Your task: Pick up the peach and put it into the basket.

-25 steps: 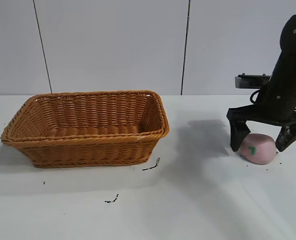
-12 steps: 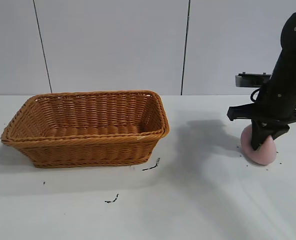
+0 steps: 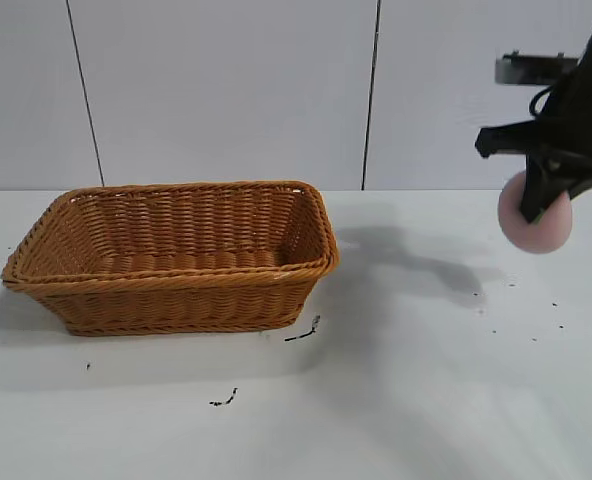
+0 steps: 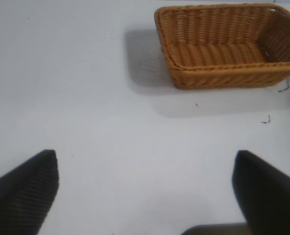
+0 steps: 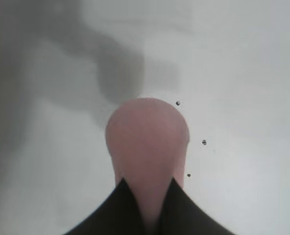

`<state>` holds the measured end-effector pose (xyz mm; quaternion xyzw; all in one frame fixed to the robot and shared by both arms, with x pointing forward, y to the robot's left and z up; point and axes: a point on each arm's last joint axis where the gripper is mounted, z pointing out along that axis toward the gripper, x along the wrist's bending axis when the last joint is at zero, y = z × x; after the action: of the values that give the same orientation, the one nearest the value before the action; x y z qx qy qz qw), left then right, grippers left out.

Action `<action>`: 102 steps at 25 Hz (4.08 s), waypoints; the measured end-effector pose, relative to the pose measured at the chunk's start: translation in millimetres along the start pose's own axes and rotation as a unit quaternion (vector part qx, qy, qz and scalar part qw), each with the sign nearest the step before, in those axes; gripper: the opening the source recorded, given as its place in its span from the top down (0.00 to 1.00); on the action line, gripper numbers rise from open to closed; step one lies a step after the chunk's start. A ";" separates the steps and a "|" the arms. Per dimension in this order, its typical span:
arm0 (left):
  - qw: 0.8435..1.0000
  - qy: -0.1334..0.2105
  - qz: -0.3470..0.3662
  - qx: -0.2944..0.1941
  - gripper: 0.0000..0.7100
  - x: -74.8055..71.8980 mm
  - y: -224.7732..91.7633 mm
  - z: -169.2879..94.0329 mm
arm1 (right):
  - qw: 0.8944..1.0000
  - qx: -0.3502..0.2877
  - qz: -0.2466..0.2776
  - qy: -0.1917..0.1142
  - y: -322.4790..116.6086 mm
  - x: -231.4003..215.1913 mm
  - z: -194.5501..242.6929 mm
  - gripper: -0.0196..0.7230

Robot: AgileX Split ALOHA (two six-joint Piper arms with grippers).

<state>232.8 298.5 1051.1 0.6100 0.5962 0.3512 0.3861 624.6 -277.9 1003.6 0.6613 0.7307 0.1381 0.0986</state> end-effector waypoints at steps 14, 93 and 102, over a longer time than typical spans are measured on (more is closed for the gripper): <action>1.000 0.000 0.000 0.000 0.02 0.0 0.0 0.0 | 0.993 -0.077 -0.076 0.048 61.6 72.9 -58.7 0.99; 1.000 0.000 0.000 0.000 0.02 0.0 0.0 0.0 | 0.994 -0.100 0.025 -0.025 94.4 -34.1 -94.8 0.04; 1.000 0.000 0.000 0.000 0.02 0.0 0.0 0.0 | 0.996 -0.086 0.028 -0.018 -20.6 -12.2 -174.7 0.04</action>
<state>232.8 298.5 1051.1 0.6100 0.5962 0.3512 0.3861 549.5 -304.3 1160.9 0.6730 0.6953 0.1915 0.1641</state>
